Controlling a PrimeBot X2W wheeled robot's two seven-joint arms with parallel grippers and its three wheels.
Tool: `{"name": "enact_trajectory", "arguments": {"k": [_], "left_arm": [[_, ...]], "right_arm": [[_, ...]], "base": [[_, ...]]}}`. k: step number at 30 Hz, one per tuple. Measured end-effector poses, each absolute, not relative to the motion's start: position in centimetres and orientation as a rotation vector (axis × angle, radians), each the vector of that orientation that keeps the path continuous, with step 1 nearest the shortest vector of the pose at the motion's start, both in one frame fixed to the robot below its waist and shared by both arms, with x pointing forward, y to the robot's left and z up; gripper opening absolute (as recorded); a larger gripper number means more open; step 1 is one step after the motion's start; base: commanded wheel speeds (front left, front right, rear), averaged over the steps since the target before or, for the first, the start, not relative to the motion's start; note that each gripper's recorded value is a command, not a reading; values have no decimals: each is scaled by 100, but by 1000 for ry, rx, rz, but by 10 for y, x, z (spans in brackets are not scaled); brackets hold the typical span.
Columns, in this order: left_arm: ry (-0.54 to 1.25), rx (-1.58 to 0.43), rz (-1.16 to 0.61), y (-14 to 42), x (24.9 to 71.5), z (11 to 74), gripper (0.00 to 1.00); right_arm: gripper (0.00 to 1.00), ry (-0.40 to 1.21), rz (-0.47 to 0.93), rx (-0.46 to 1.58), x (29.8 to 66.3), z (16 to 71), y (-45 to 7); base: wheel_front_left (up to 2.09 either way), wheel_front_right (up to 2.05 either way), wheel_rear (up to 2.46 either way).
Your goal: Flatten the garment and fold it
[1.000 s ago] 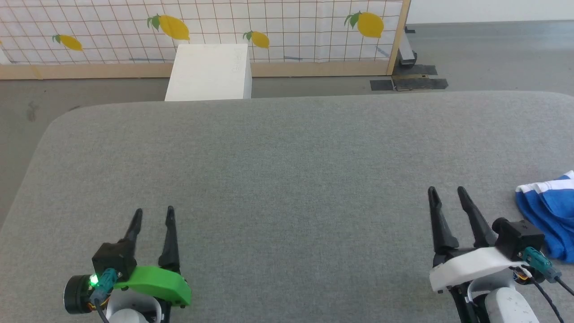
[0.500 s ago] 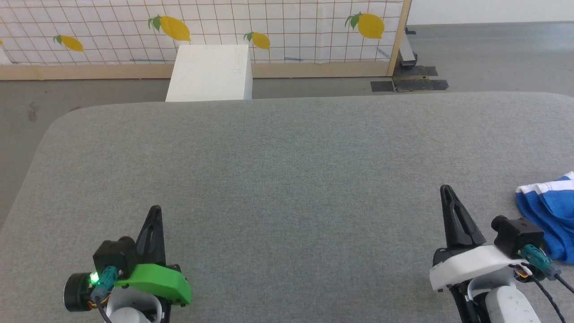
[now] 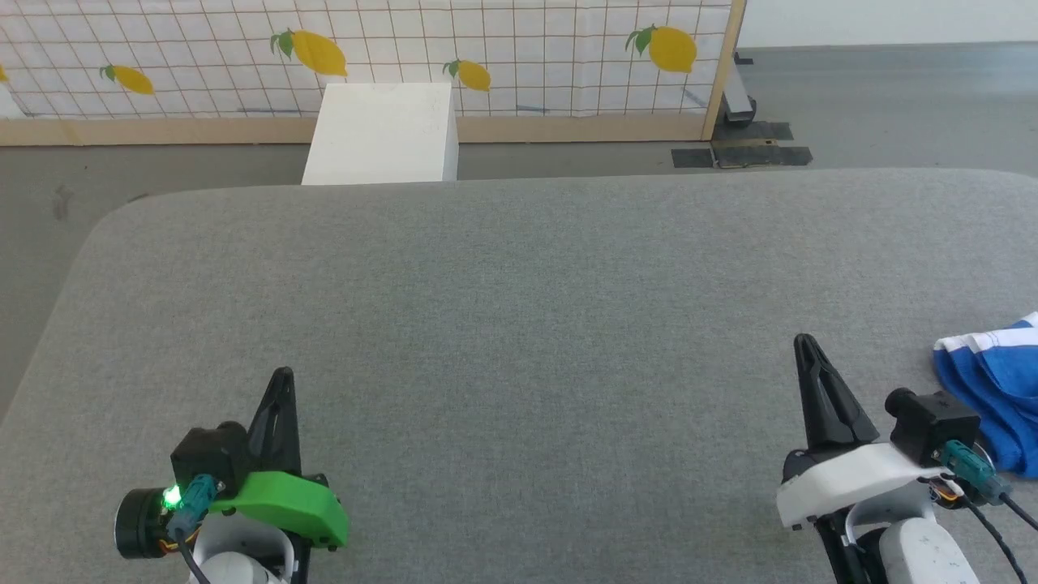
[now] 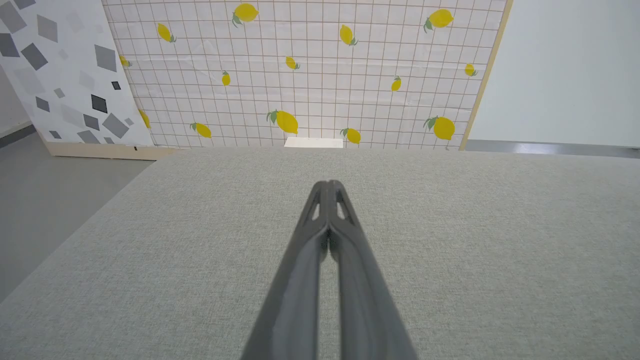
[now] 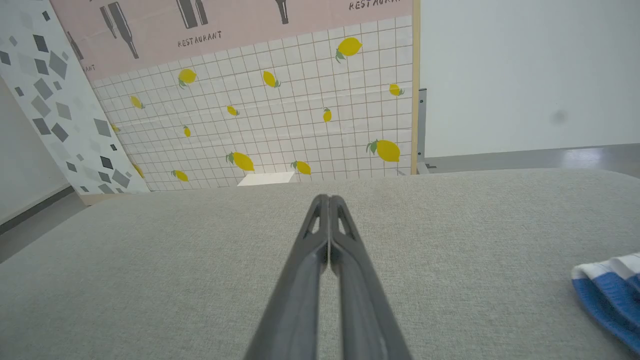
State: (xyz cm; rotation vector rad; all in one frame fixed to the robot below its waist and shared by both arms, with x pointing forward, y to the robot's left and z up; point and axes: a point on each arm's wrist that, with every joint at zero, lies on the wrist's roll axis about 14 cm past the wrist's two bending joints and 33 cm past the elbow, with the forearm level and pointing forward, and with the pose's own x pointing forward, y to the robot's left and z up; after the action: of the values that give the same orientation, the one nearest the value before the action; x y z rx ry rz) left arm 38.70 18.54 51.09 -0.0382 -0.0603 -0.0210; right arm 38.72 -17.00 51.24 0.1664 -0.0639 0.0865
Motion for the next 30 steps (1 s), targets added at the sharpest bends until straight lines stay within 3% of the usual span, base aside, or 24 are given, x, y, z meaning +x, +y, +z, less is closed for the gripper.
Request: {"name": "enact_trajectory", "arguments": {"k": [30], "left_arm": [[-41, -17, -21, 182, 384, 515, 0]], "right_arm": [[0, -51, 109, 108, 384, 519, -165]], "base": [[0, 0, 0]]}}
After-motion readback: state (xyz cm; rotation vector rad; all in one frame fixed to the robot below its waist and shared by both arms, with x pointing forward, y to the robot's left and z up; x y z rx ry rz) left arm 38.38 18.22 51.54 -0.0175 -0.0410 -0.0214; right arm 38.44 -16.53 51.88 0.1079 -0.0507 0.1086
